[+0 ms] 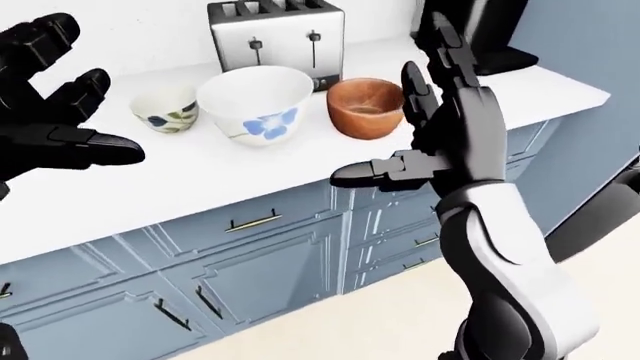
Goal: Stack the bowls from largest to smallest.
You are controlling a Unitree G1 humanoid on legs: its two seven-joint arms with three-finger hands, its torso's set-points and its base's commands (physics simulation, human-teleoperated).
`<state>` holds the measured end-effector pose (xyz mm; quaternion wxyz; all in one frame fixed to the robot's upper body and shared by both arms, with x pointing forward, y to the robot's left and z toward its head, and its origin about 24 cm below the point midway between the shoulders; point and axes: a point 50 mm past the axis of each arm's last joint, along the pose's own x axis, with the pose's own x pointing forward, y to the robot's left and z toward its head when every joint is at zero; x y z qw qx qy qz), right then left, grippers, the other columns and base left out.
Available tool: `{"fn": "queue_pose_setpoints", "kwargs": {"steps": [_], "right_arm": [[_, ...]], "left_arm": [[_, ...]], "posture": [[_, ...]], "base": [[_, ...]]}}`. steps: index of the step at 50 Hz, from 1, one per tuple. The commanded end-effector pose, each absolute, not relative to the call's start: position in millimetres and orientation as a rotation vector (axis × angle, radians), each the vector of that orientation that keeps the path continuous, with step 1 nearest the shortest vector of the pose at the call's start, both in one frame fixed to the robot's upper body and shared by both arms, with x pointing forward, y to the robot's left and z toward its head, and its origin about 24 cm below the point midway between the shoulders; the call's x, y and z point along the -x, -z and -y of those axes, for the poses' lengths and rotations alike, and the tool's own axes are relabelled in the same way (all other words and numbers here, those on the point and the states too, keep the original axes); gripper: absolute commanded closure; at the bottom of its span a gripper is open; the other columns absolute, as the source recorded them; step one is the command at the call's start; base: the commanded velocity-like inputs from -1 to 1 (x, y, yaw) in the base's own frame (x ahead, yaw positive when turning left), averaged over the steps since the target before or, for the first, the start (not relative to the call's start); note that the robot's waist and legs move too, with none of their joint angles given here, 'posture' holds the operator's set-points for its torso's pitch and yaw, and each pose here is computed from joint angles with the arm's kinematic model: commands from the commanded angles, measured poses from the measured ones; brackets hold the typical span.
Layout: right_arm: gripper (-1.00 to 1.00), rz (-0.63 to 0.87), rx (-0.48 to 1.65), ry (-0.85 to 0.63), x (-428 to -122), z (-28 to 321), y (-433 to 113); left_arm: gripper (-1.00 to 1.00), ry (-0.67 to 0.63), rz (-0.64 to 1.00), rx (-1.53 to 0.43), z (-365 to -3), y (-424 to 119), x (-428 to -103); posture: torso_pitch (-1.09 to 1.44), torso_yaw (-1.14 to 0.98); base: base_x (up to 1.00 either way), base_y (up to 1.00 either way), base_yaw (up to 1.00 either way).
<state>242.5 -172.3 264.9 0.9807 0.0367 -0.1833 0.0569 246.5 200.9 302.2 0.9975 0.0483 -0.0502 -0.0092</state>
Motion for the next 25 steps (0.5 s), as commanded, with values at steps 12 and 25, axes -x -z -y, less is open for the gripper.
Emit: {"fn": "queue_pose_setpoints", "kwargs": {"steps": [12, 25], "right_arm": [[-1.0, 0.471, -0.092, -0.129, -235.0, 170.3, -282.3], [-1.0, 0.492, -0.091, -0.134, -229.8, 169.6, -289.5]], "left_arm": [[-1.0, -0.034, 0.198, -0.072, -209.9, -318.2, -238.9], [-1.0, -0.032, 0.202, -0.071, -211.8, -316.5, -238.8]], "posture": [[0.0, 0.0], [0.0, 0.0]], "base": [[0.04, 0.0, 0.44], [0.46, 0.0, 0.0]]}}
